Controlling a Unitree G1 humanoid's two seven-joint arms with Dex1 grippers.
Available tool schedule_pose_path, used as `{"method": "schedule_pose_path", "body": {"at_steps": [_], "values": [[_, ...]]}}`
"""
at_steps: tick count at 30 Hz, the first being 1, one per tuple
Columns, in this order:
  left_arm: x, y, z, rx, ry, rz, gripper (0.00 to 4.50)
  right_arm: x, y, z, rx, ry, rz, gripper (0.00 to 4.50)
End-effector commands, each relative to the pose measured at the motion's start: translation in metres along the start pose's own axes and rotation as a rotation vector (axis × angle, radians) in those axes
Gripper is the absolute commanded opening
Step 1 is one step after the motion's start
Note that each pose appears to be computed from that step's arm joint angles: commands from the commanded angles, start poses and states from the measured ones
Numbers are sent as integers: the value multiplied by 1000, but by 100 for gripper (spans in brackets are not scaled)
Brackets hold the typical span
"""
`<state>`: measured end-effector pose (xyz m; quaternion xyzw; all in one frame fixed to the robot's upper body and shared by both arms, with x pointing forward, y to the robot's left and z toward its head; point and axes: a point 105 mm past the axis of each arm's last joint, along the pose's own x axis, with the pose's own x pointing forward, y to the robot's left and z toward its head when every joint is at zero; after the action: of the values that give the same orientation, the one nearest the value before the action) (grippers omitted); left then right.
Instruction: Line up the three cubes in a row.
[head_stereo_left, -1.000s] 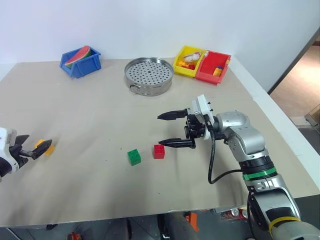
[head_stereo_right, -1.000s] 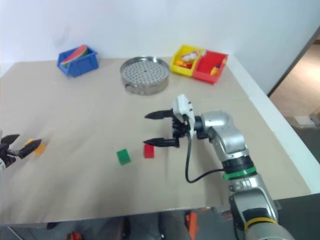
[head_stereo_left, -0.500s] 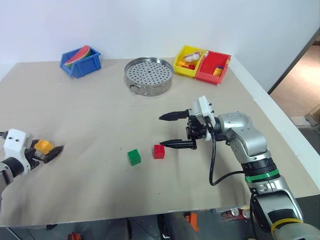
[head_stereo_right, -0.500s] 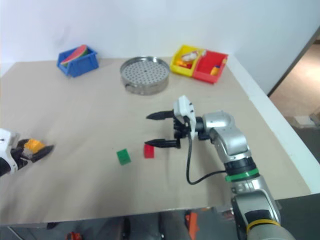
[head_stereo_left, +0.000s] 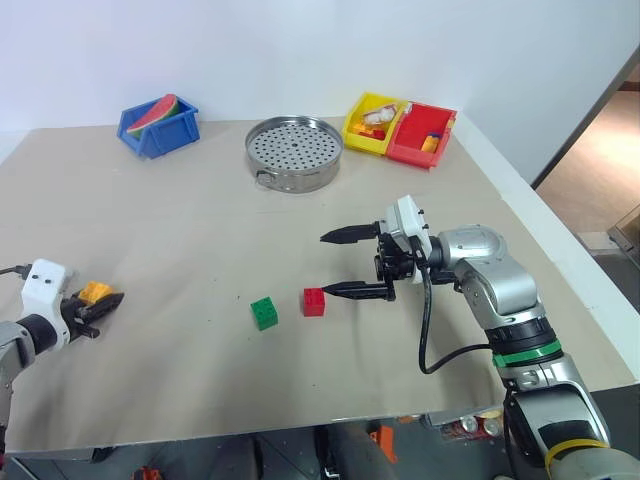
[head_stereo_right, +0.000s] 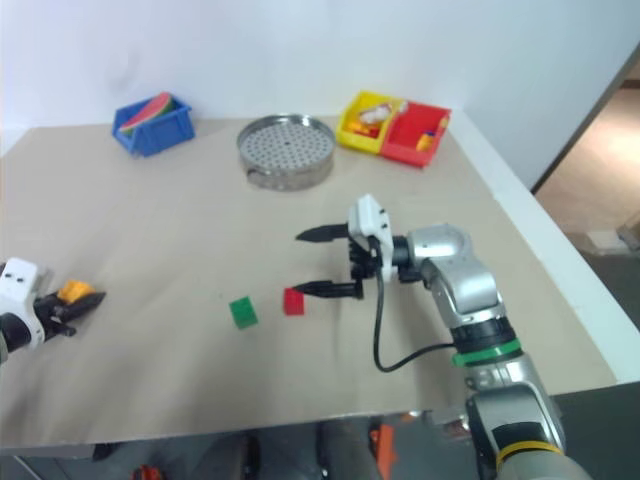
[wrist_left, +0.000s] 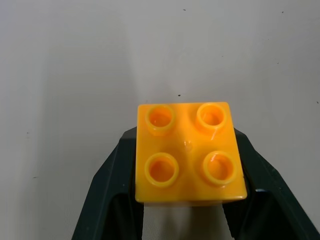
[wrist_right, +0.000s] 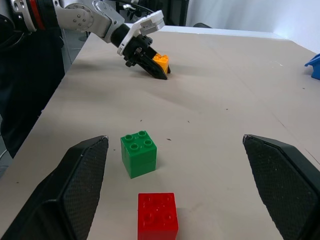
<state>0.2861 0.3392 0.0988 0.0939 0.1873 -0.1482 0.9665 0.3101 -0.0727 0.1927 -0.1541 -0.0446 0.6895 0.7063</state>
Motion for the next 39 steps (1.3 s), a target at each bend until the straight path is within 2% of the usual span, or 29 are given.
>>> {"method": "schedule_pose_path", "body": {"at_steps": [1,5,7,14,23,39], "values": [[6,-47,18,177,-17,-241,137,-1,-3,11,-55,-6,-6,450],[11,-101,22,308,-14,-522,137,-1,-7,11,-63,-1,-13,450],[13,-117,26,354,-24,-626,137,-1,-8,11,-65,1,-17,450],[27,-129,38,459,-35,-795,137,-1,-7,8,-67,4,-32,450],[39,-141,42,510,-54,-895,137,-4,-4,5,-72,21,-41,450],[34,-166,46,537,-62,-1013,137,-7,-5,5,-72,24,-56,450]]}}
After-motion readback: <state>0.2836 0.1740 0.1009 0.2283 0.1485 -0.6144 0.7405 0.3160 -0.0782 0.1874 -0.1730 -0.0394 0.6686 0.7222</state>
